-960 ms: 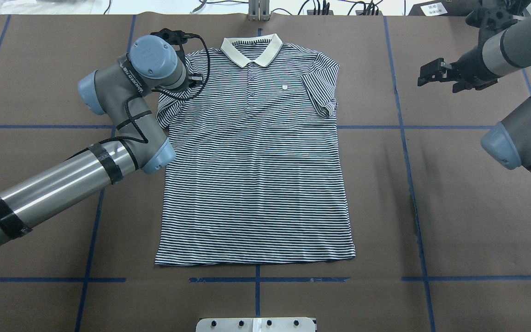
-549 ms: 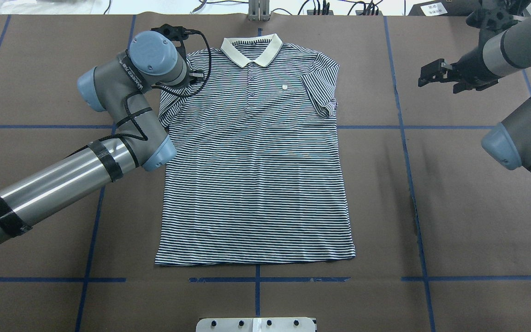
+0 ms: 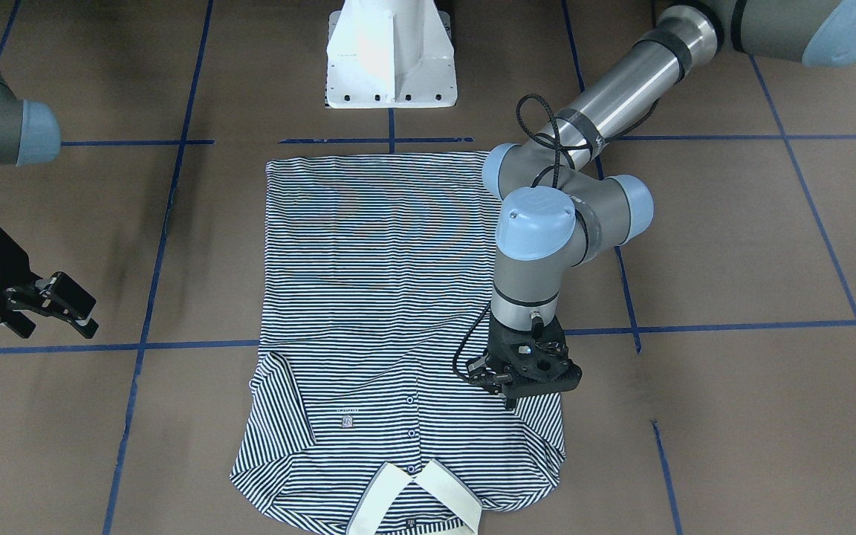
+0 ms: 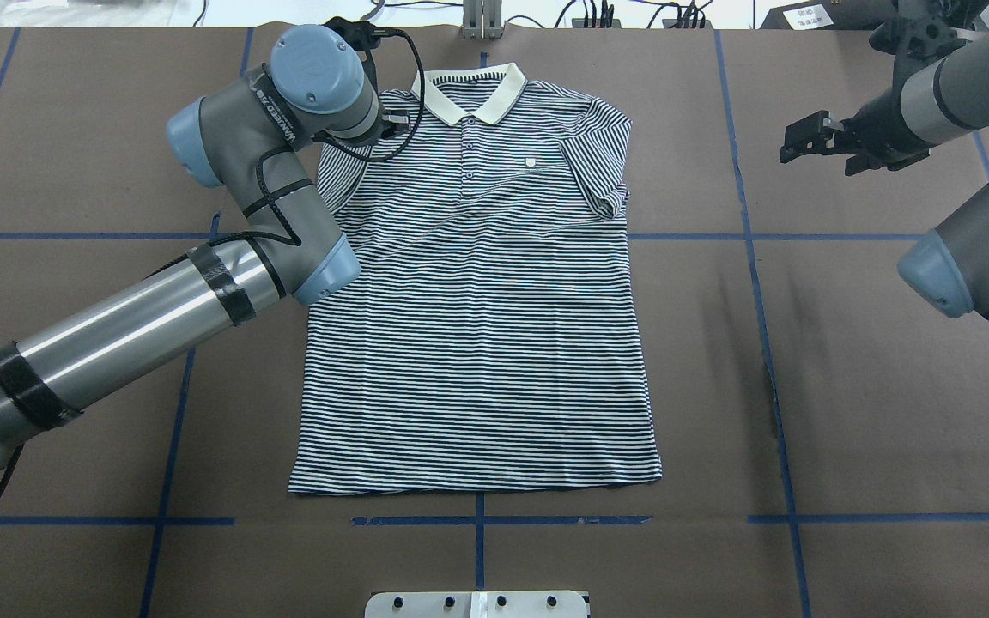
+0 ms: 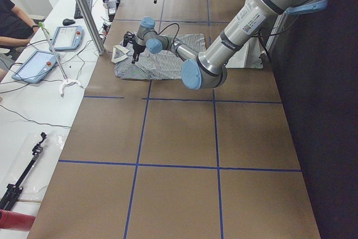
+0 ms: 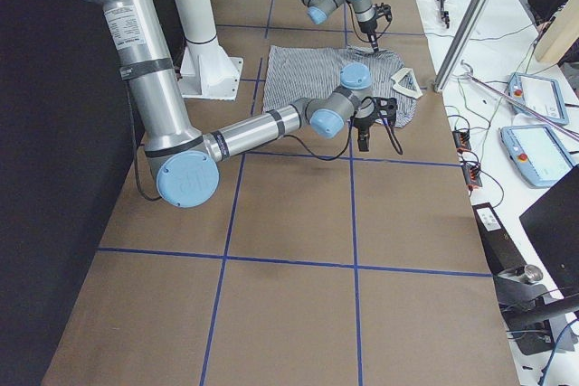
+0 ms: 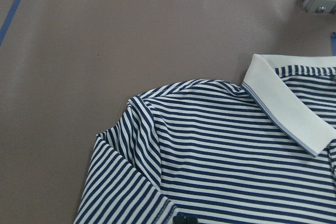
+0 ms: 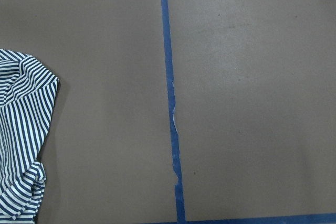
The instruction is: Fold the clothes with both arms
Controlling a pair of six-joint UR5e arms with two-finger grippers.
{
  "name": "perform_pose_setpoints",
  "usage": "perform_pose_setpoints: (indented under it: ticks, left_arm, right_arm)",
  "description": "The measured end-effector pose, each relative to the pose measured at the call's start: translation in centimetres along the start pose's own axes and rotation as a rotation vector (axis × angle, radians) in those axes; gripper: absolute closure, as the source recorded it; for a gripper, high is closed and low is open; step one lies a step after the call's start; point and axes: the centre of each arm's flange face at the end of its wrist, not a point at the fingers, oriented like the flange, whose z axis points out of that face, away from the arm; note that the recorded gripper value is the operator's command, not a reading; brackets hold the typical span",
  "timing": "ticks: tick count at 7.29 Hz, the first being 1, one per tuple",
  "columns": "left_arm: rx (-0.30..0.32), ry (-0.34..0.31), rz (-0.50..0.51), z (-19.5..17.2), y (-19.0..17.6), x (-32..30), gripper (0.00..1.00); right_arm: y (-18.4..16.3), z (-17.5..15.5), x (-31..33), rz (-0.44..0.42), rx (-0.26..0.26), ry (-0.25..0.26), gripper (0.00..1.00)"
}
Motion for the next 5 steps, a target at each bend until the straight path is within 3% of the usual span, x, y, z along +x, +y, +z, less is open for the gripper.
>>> perform_pose_setpoints:
  ticks: [1,2,3,5]
  left_arm:
    - [-0.005,-0.011,-0.011,0.8,-0.3,0.7,1.00]
    - [-0.007,-0.016,-0.014,1.4,-0.3,0.8,0.90]
    - [-0.008,-0.016,-0.016,1.7,-0.3,0.8,0.56]
    - [0.001,0.014,-0.013,1.0,0.0,0.7,0.53]
  right_arm:
    - [0.0,-0.1,0.0,0.000,0.000,-0.001,0.00]
    - [0.1,-0.2,-0.1,-0.001,0.000,-0.003,0.00]
    - [0.1,-0.2,-0.1,-0.002,-0.001,-0.005,0.00]
    - [0.2,-0.8,-1.1,0.004,-0.007,-0.026,0.00]
